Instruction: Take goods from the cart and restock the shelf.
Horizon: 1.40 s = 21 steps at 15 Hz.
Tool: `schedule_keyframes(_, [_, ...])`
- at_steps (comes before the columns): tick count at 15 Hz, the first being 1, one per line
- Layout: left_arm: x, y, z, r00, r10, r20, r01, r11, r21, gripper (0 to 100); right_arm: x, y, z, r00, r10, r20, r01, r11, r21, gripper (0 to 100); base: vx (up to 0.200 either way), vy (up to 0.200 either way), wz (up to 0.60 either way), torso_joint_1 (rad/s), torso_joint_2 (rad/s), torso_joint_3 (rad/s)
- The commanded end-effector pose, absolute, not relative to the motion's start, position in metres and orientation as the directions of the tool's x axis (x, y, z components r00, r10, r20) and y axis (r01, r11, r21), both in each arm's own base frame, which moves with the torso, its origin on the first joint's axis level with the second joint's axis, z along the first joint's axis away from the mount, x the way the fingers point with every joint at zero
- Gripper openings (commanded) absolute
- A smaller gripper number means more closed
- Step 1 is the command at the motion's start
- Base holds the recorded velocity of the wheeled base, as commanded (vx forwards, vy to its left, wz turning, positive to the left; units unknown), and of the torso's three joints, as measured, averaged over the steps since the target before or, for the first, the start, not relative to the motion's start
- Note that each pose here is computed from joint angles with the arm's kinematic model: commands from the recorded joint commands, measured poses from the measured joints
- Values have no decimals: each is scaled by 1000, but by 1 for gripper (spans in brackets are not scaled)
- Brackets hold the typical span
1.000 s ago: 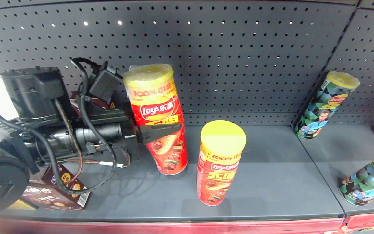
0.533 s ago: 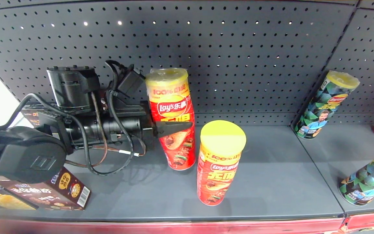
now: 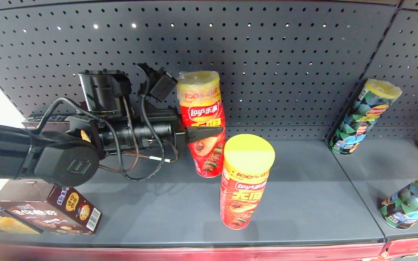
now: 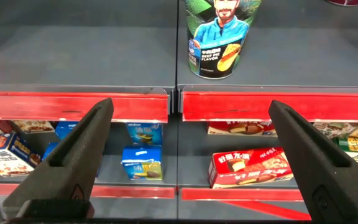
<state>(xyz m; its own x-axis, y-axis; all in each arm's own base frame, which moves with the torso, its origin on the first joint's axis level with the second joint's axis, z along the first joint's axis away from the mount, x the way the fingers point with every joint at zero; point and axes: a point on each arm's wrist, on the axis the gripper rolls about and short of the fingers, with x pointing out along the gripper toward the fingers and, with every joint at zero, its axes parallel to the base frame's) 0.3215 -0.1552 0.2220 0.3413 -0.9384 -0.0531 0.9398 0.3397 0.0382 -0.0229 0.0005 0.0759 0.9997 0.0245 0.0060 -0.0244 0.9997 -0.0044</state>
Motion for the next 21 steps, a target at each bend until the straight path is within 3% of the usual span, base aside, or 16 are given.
schedule_keyframes(1, [333,-159,213,398,-915,-73,918,397,30,0,-23,0,76,1000,25,5,-25,1000,-5,100,0,0,0,0,0,0])
schedule_keyframes(5, [351,-168,208,412,-909,-69,911,410,47,0,-23,0,76,1000,25,5,-25,1000,-5,100,0,0,0,0,0,0])
schedule_keyframes(9, [382,-176,201,426,-902,-65,900,415,136,0,-23,0,76,1000,25,5,-25,1000,-5,100,0,0,0,0,0,0])
schedule_keyframes(12, [395,-177,207,432,-897,-96,894,412,174,0,-23,0,76,1000,25,5,-25,1000,-5,100,0,0,0,0,0,0])
schedule_keyframes(21, [393,-197,206,412,-905,-108,904,392,170,0,-23,0,76,1000,25,5,-25,1000,-5,100,0,0,0,0,0,0])
